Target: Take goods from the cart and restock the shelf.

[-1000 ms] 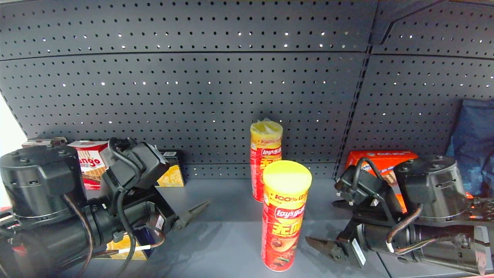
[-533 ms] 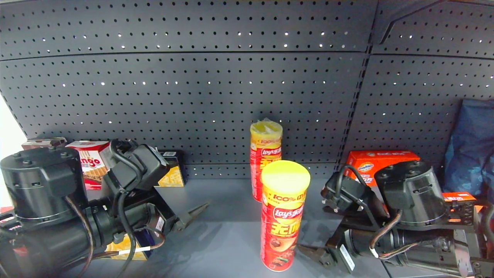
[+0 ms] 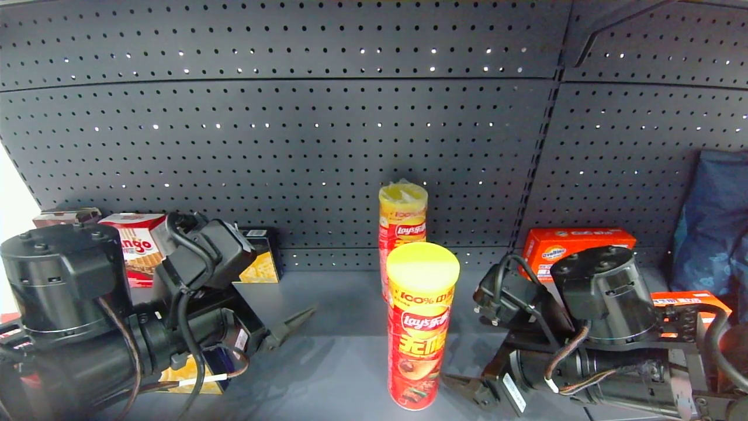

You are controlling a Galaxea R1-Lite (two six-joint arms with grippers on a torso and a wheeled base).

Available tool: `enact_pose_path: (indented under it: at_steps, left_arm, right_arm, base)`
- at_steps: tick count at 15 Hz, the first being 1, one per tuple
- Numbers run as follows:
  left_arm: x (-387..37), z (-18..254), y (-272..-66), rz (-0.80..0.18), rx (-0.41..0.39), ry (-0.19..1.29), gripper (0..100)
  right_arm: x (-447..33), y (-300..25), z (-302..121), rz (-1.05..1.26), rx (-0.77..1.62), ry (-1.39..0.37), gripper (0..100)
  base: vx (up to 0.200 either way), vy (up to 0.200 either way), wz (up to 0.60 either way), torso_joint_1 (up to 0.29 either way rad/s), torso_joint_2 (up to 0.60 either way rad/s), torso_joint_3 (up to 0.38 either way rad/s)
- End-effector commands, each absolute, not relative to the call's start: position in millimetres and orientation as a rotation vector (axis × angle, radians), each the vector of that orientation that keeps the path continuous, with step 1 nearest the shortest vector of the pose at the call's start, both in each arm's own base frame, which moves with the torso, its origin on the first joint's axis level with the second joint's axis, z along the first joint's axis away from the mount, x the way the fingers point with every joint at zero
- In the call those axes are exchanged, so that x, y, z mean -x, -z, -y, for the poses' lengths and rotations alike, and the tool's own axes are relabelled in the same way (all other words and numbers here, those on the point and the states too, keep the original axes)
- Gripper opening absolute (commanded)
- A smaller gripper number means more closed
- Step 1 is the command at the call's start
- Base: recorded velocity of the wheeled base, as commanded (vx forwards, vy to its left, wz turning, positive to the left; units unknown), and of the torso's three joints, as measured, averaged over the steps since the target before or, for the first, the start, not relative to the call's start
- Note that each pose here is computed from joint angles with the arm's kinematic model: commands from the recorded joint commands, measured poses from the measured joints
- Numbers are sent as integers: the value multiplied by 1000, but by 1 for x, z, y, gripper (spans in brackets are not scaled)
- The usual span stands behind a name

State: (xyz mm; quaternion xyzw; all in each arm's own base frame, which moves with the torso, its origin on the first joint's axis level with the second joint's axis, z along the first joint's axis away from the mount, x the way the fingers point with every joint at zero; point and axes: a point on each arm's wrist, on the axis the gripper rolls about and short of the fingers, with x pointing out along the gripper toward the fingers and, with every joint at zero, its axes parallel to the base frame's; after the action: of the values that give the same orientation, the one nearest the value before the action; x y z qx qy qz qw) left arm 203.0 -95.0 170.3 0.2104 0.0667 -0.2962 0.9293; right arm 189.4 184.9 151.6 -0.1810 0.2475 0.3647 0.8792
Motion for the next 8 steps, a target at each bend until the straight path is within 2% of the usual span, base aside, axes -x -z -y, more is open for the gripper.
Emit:
enact_pose_path:
  at_steps: [1,8]
  left_arm:
    - [-202,94,-170,-137,-431,602,100]
    - [-203,92,-170,-139,-430,594,100]
  right_arm:
    - [-189,-153,-182,-510,374,-752,100]
    - [-198,-151,-185,-518,374,-727,100]
  base:
    - [0,0,0,0,0,0]
    - [0,0,0,0,0,0]
